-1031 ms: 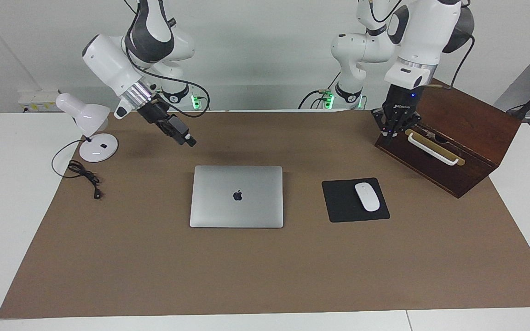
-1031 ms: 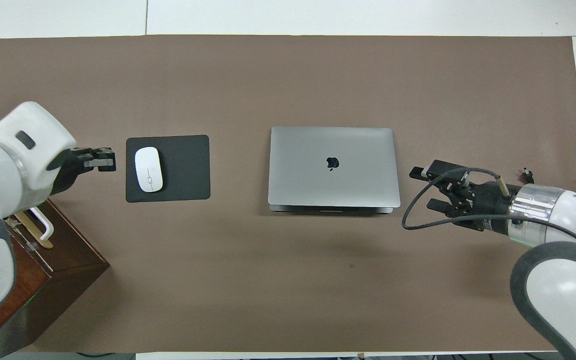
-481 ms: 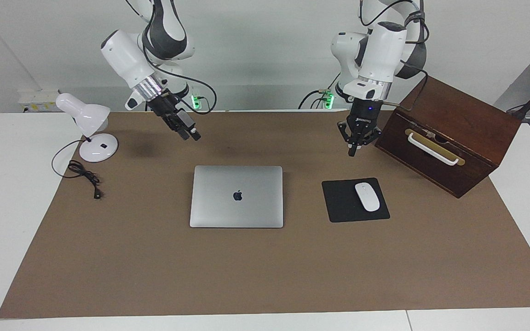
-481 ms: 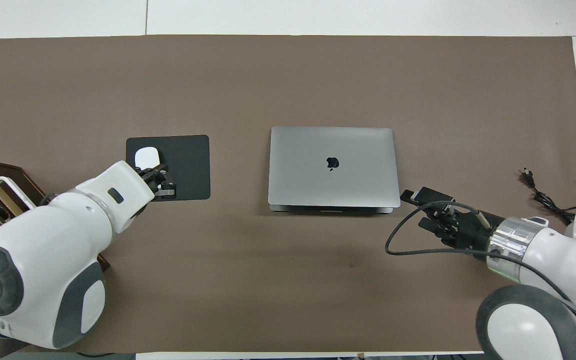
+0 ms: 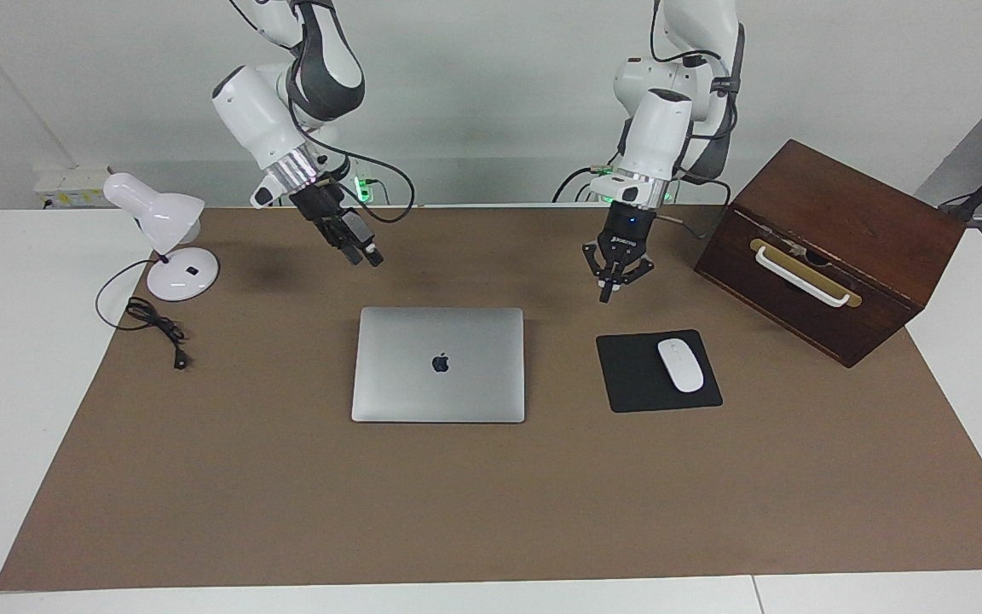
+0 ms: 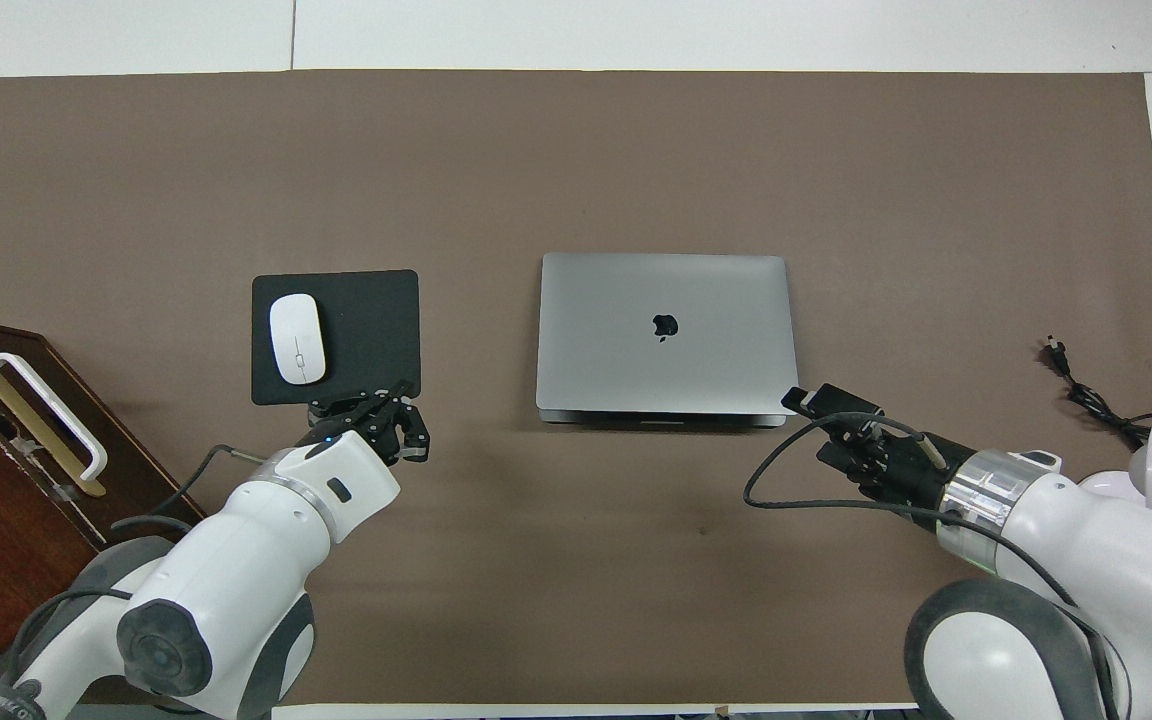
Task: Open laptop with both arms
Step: 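Move the left gripper and the right gripper toward the laptop's front edge, then press the left gripper on the laptop base while the right gripper grips the lid, then lift the laptop lid upward with the right gripper while the left gripper holds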
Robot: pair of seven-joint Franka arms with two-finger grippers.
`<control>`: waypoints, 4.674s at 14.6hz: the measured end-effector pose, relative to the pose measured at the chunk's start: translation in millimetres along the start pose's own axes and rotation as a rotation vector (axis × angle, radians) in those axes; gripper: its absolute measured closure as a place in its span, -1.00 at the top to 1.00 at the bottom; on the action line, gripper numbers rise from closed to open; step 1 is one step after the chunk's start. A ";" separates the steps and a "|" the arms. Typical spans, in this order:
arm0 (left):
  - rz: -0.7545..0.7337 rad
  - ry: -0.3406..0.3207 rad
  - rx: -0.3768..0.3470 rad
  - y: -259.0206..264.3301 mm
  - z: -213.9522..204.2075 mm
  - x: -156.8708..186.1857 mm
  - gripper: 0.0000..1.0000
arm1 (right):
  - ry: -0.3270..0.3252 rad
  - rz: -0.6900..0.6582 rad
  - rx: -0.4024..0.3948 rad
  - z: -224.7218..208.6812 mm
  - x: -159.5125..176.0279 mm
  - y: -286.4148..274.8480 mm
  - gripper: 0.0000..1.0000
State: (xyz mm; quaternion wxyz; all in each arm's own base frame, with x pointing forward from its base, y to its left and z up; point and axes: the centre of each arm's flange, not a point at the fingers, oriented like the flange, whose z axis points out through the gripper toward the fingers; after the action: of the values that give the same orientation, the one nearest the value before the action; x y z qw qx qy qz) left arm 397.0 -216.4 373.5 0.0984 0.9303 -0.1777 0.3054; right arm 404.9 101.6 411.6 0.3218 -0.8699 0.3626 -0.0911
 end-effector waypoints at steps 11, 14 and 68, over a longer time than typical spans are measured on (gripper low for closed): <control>0.168 0.028 -0.115 78.3 27.0 -40.2 -0.98 | 0.021 0.014 -0.065 69.9 -14.7 26.4 1.00; 0.203 0.050 -0.137 90.7 37.6 -55.9 -0.98 | 0.014 0.012 -0.063 79.2 -14.3 27.5 0.99; 0.279 0.063 -0.116 95.0 118.6 -31.2 -0.98 | 0.111 0.188 -0.004 103.3 0.9 -13.3 1.00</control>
State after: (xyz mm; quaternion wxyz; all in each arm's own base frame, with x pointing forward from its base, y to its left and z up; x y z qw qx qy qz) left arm 399.7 -329.7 267.5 0.1140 0.8793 -0.3196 0.3342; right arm 453.6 159.0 339.7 0.3064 -0.8263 0.4601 -0.1080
